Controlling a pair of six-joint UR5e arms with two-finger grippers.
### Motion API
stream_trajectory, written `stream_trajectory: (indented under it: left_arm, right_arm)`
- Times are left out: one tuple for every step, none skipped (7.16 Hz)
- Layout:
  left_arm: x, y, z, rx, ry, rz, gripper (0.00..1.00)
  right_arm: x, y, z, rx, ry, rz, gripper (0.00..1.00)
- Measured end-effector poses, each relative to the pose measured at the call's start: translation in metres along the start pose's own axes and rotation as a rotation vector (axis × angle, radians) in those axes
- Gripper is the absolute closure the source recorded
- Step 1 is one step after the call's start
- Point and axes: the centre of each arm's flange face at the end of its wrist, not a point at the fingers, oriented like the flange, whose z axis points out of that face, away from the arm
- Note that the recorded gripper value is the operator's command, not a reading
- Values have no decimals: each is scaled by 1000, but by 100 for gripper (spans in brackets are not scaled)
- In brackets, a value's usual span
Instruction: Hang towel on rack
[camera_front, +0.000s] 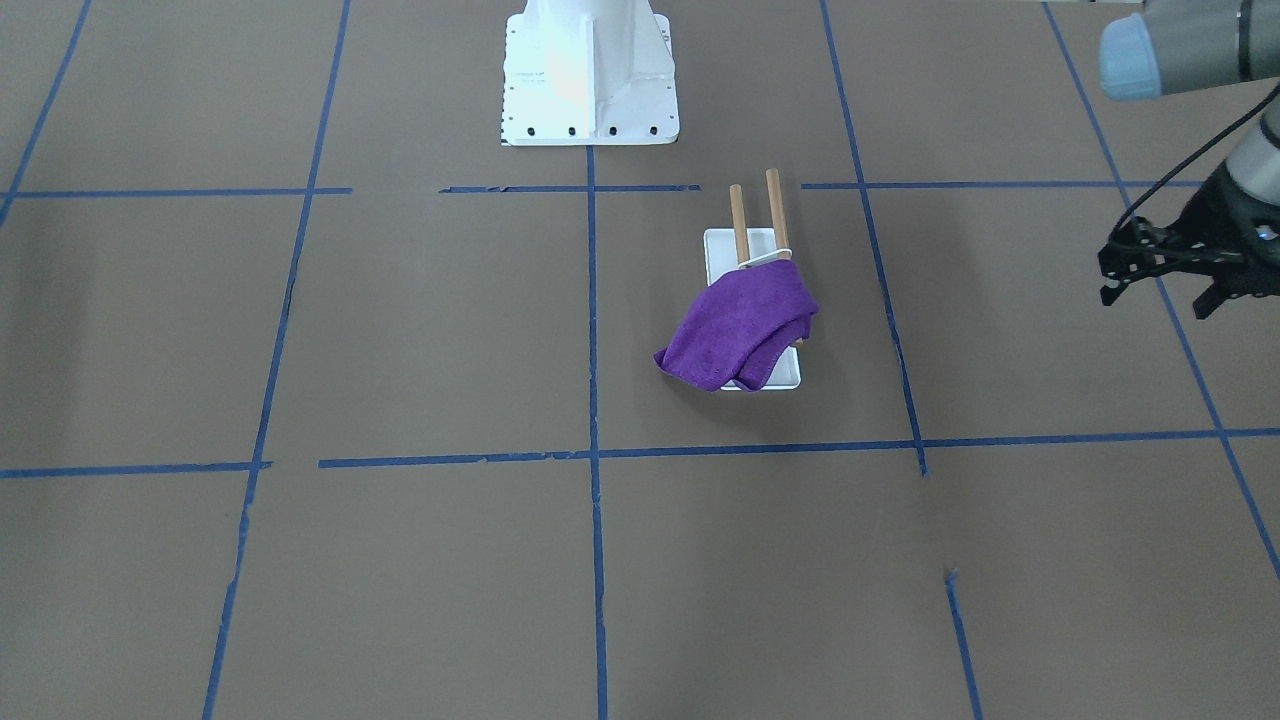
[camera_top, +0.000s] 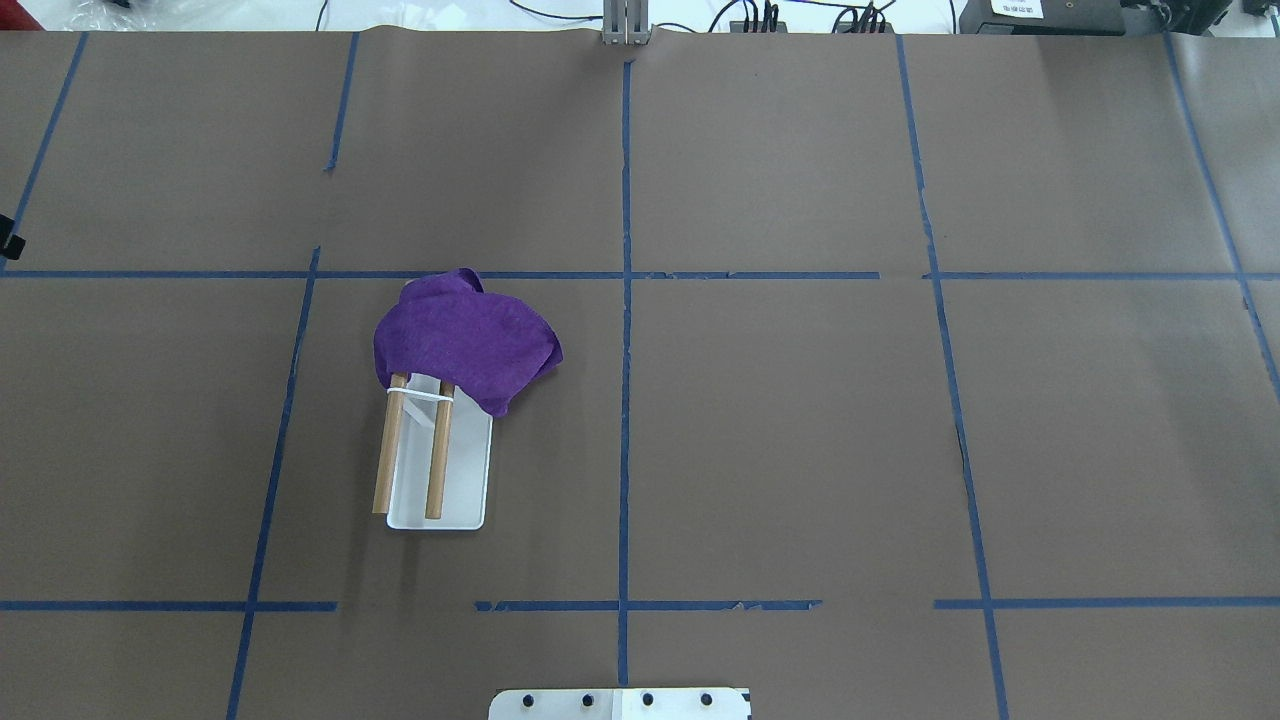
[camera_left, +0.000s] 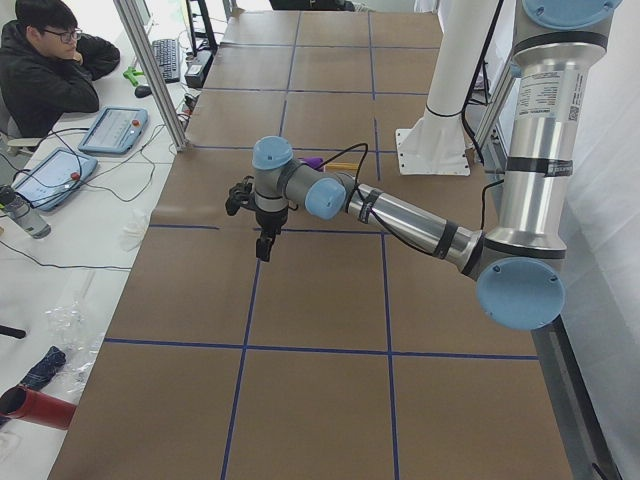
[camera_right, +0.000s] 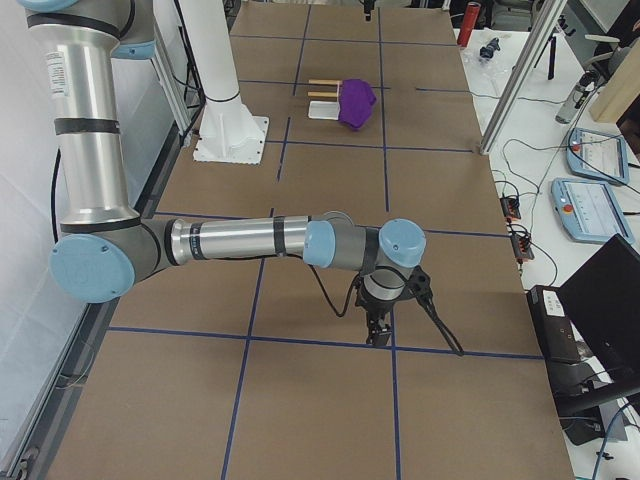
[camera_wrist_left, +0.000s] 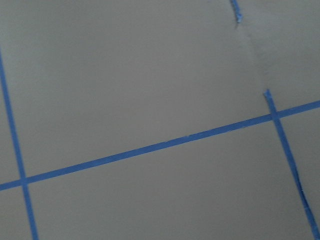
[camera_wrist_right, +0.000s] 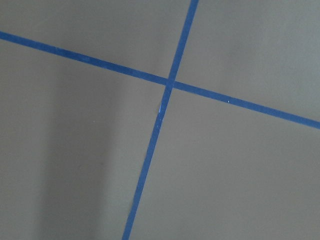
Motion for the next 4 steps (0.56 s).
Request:
stream_trajectory:
  left_arm:
    - [-31, 10, 14, -42, -18, -51, 0]
    - [-63, 22, 20, -64, -31, -75, 0]
    - [-97, 40, 18, -72, -33, -90, 0]
    - [-122, 58, 13, -72, -10, -115, 0]
  right_arm:
    - [7, 9, 3, -2, -3, 23, 0]
    - [9, 11, 3, -1, -4, 39, 0]
    - [9, 12, 3, 1, -4, 50, 0]
    - [8, 11, 1, 4, -3, 59, 0]
